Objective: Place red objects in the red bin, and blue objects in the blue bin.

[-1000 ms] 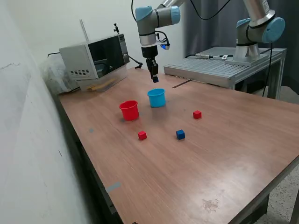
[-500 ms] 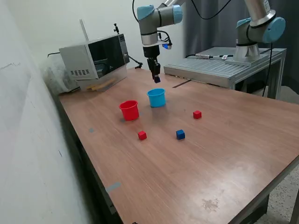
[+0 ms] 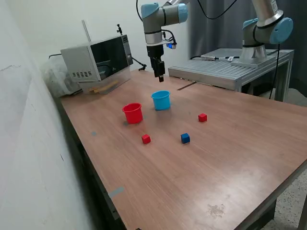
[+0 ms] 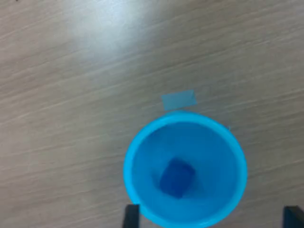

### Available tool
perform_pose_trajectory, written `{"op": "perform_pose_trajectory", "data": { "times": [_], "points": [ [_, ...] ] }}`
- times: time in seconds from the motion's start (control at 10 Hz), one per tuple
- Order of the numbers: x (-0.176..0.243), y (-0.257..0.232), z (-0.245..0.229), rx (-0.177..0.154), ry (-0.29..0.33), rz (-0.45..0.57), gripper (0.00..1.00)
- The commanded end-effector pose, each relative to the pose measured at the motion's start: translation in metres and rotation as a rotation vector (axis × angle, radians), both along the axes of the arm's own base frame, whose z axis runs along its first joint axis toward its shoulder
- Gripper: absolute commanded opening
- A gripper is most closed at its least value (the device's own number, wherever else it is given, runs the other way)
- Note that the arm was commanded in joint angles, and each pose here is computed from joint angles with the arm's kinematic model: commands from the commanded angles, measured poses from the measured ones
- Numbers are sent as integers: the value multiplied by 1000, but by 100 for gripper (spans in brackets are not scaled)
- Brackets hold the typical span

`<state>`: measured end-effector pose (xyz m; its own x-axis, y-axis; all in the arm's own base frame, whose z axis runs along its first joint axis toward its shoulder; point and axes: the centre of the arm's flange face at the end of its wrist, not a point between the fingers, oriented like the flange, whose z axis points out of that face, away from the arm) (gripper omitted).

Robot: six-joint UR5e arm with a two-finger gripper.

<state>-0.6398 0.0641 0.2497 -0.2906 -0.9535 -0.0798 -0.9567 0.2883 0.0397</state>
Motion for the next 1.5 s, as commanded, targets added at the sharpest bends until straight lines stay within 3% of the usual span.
{"op": "perform_pose_trajectory", "data": {
  "times": [0.0,0.1,0.3,0.4,0.5,0.6,0.8,0.9,1.0,1.2,1.3,1.4],
  "points": [
    [7,-2,15,9,13,2,100],
    [32,-6,41,27,39,-1,100],
    [100,-33,133,66,159,23,100],
    [133,-76,160,50,90,127,100],
    [175,-122,178,35,-33,250,100],
    [211,-158,194,64,-99,337,100],
    [245,-197,229,46,-198,423,100],
    [259,-198,235,27,-284,427,100],
    [261,-199,249,8,-289,428,100],
    [244,-197,275,16,-233,420,100],
    [220,-201,285,20,-177,422,100],
    [193,-233,294,-20,-71,461,100]
  ]
}}
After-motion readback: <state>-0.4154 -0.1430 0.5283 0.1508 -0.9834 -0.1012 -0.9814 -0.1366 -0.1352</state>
